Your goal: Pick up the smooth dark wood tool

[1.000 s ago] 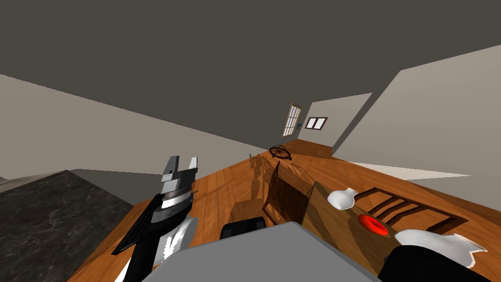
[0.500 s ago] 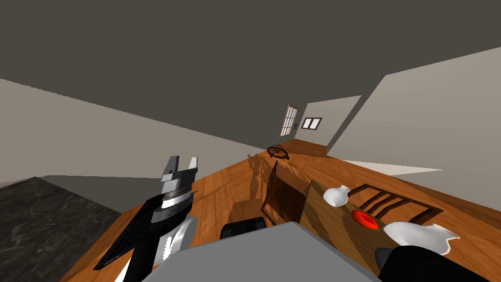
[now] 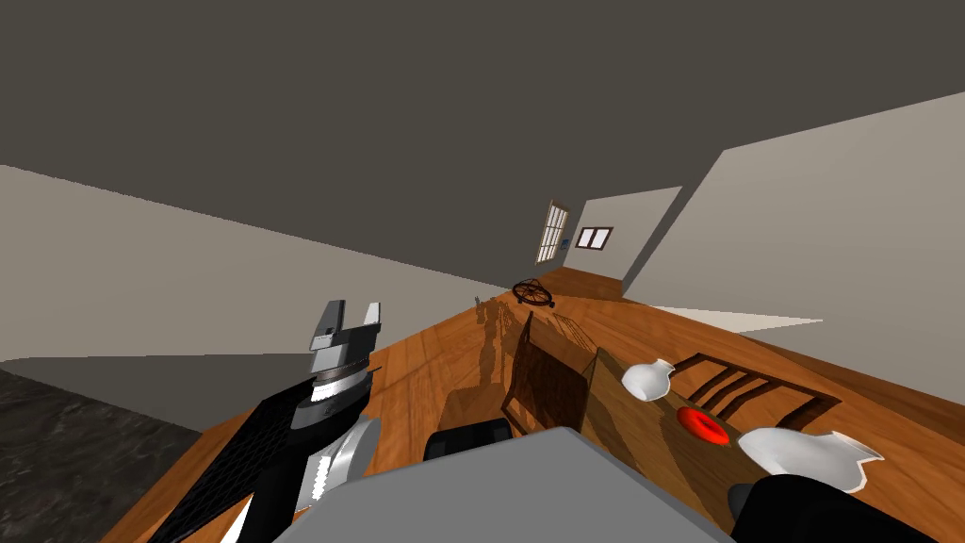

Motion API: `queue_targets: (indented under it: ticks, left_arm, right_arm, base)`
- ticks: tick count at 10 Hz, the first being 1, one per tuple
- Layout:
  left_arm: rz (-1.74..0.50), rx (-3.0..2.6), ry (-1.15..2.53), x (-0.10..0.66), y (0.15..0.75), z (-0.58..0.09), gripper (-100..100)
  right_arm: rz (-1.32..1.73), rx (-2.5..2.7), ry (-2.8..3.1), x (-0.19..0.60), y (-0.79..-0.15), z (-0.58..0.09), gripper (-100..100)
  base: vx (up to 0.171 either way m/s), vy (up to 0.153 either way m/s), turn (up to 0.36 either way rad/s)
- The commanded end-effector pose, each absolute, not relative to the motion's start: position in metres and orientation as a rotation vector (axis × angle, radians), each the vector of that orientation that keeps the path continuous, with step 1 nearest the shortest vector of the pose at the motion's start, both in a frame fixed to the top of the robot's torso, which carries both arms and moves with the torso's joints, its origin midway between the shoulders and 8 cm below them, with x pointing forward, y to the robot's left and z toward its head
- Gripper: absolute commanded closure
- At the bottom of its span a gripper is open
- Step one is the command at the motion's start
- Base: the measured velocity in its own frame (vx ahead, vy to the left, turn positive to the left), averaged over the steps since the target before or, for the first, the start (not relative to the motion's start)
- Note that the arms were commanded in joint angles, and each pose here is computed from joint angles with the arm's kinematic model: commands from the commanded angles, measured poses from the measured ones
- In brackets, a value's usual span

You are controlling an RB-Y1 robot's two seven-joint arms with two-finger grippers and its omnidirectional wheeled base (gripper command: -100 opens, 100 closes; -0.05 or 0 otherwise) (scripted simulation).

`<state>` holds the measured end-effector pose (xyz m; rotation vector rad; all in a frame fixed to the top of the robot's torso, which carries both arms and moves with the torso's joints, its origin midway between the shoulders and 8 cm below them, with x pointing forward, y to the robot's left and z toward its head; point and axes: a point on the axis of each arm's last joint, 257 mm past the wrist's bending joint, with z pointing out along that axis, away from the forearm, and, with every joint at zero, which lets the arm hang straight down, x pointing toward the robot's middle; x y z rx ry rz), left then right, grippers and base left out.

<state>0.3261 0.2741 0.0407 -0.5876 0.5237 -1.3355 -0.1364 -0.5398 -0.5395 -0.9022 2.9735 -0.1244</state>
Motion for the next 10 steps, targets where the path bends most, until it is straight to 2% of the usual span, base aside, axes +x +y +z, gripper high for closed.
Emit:
queue_targets:
  ticks: [1, 9, 10]
  left_arm:
    - [-1.336, -0.588, 0.524, 0.326, 0.274, 0.041, 0]
    - [-1.336, -0.588, 0.524, 0.326, 0.274, 0.041, 0]
    - [-1.336, -0.588, 0.524, 0.326, 0.274, 0.041, 0]
  right_arm:
    - [-0.122, -0.921, 2.968, -0.145, -0.538, -0.537, 100]
    - [-0.132, -0.971, 2.965, -0.179, -0.532, -0.523, 100]
    - [-0.134, -0.973, 2.965, -0.18, -0.532, -0.522, 0]
  base:
    - [0.065, -0.02, -0.055]
    - [0.068, -0.017, -0.054]
    - [0.0, 0.0, 0.0]
